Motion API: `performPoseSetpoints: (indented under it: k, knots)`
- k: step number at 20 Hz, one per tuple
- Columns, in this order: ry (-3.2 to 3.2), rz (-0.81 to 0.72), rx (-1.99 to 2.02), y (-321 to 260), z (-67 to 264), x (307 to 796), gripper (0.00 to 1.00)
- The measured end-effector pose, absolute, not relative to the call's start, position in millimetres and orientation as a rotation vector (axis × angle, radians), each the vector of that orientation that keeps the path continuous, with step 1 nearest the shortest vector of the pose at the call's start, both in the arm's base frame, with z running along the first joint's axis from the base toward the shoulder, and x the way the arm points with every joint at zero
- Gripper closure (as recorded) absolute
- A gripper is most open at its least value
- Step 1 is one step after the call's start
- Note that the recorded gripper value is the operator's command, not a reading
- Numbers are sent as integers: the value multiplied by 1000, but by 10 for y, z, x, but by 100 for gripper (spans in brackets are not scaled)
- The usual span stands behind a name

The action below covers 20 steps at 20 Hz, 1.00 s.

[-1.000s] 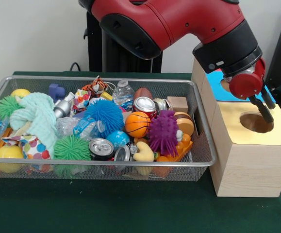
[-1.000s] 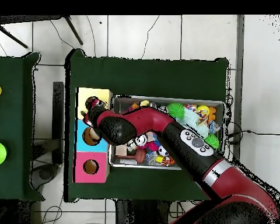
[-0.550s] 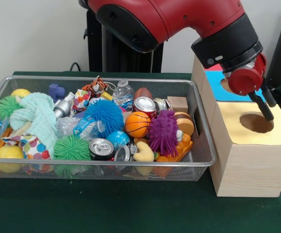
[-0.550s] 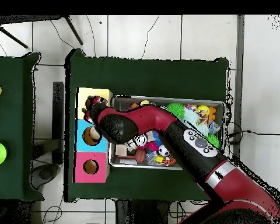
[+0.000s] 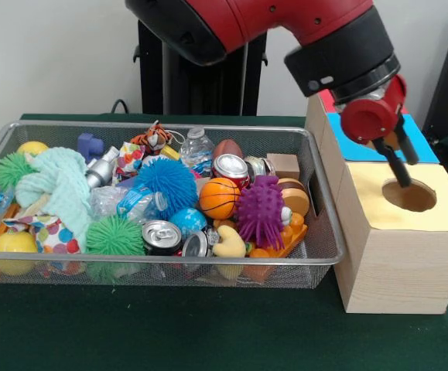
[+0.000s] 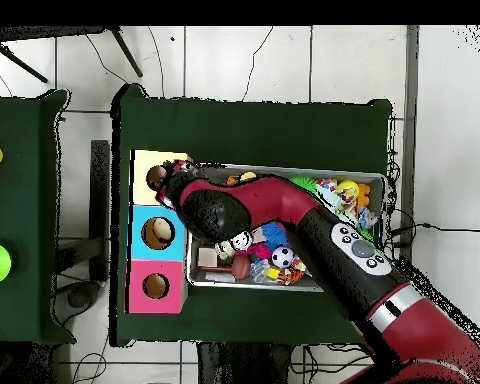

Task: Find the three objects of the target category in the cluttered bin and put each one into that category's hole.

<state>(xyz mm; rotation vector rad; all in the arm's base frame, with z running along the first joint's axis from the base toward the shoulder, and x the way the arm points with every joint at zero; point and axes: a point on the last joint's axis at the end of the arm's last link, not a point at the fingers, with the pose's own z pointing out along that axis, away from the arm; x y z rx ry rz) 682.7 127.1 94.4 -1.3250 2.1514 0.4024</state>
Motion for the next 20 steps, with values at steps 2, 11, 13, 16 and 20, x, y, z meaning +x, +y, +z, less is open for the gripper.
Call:
performPoseSetpoints:
  k: [2,11,13,16,20]
  knots:
    - [2216,414,-1388,1148,919,6758,0]
    - [2524,458,-1645,512,825,6494,0]
    - [2584,443,-1699,340,839,6460,0]
    - [2651,402,-1744,70,872,6466,0]
    - [2691,338,-1729,-253,909,6535,0]
